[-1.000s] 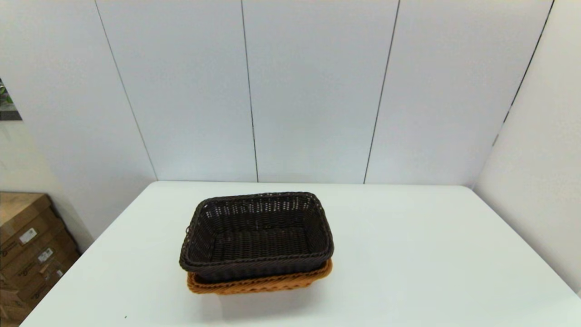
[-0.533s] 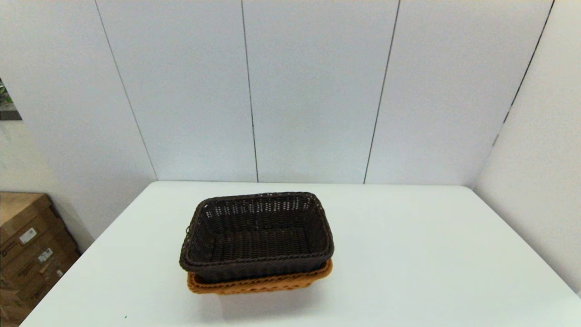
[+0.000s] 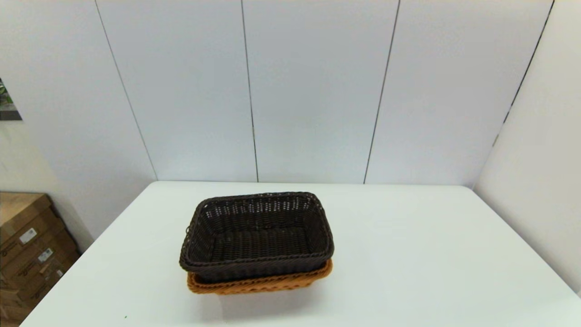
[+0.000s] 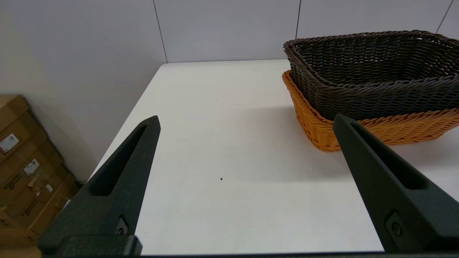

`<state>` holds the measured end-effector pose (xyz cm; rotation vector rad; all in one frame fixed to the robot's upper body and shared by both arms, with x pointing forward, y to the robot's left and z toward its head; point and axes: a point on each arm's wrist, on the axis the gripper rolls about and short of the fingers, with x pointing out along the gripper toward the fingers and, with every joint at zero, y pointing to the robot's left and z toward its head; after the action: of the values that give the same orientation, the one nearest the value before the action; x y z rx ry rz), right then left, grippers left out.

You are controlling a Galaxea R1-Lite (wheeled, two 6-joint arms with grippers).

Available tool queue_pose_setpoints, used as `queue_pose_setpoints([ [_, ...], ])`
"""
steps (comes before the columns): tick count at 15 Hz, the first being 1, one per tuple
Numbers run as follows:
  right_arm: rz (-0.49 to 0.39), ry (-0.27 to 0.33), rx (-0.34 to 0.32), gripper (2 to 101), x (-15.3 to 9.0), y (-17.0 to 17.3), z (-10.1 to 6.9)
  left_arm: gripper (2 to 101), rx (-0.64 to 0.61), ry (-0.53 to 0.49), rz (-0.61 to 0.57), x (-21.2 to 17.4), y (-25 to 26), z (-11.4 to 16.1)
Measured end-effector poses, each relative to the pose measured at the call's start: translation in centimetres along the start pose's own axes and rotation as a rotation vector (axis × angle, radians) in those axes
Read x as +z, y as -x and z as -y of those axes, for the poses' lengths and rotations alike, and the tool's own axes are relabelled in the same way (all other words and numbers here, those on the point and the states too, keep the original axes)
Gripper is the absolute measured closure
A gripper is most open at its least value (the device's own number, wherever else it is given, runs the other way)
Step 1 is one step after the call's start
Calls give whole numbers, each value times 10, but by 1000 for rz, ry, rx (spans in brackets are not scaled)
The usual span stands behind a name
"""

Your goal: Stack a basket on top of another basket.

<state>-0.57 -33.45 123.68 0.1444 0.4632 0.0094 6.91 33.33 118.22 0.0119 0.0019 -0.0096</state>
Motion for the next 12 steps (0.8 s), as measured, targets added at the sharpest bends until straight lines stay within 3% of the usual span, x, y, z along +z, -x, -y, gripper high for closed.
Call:
queue_pose_setpoints([
  [3, 20, 12, 7, 52, -12, -9, 2, 54, 0, 0, 0, 0, 0, 0],
  [8, 193, 32, 30, 52, -6, -38, 3, 54, 1, 0, 0, 0, 0, 0],
  [12, 362, 144, 29, 52, -3, -65, 4, 54, 1, 0, 0, 0, 0, 0],
])
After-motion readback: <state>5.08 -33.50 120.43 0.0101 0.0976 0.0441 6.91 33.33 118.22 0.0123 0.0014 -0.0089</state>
